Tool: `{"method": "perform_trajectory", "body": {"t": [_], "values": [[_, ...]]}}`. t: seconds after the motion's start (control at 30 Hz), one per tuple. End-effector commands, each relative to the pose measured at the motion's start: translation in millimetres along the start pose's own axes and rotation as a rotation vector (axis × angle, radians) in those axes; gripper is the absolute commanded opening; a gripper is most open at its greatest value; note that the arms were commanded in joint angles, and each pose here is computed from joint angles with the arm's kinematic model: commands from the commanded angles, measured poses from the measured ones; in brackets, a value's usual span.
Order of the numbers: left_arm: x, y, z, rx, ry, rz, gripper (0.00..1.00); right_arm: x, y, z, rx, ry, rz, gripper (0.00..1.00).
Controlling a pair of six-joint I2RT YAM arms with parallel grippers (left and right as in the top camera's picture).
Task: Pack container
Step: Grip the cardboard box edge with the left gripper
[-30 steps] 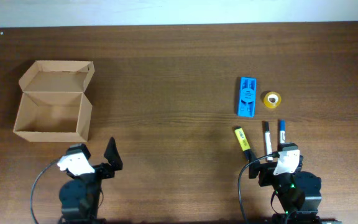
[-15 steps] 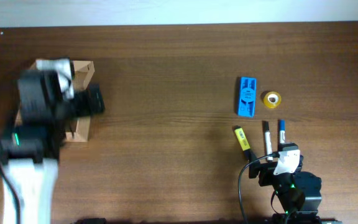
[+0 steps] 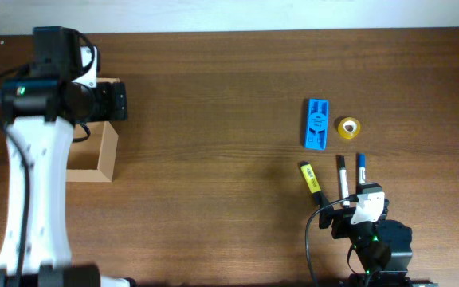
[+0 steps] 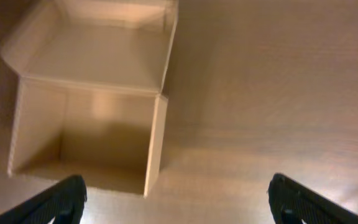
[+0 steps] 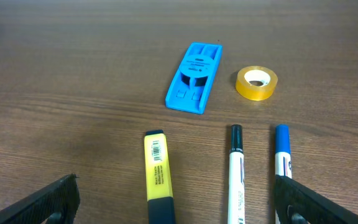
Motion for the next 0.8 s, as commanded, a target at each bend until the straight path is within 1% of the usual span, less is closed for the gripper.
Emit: {"method": "perform_trajectory", "body": {"t": [0.0,0.37,0.5,0.53,0.57,0.63,0.77], "values": [[-37.0,9.5,5.6,0.002,0.117,-0.005,0.92,-0.4,-3.3,1.1,0.002,-0.003,0.016,0.99],[-115.2,12.6,31.1,0.006,0.359,0.071,0.92,-0.4,-3.3,1.1,0.002,-0.003,0.016,0.99],[-139.7,8.5,38.8,0.003,0.422,0.093,0.89,-0.4,-3.3,1.1,0.002,-0.003,0.016,0.99],[-145.2,7.9,41.0,0.003,0.437,0.098,0.78,-0.4,-3.3,1.1,0.002,-0.003,0.016,0.99],[-152.0,7.2,44.2,0.002,0.458,0.103,0.72,-0.4,-3.3,1.1,0.002,-0.003,0.016,1.0],[-165.1,4.2,51.2,0.0,0.503,0.117,0.64,-0.4,-3.3,1.1,0.002,-0.003,0.016,0.99],[-184.4,-0.1,60.8,0.006,0.562,0.133,0.61,-0.4,-3.3,1.1,0.002,-0.003,0.016,0.99]]}}
Point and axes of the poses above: each gripper's point midway between its finger pads, its own x axis back along the fingers, its own y axis along the line the jaws close on, z = x × y, the point moved 3 cm from there along x, back along the fingers, and after that the axes turned 15 degrees about -x, right-handed, at the moved point
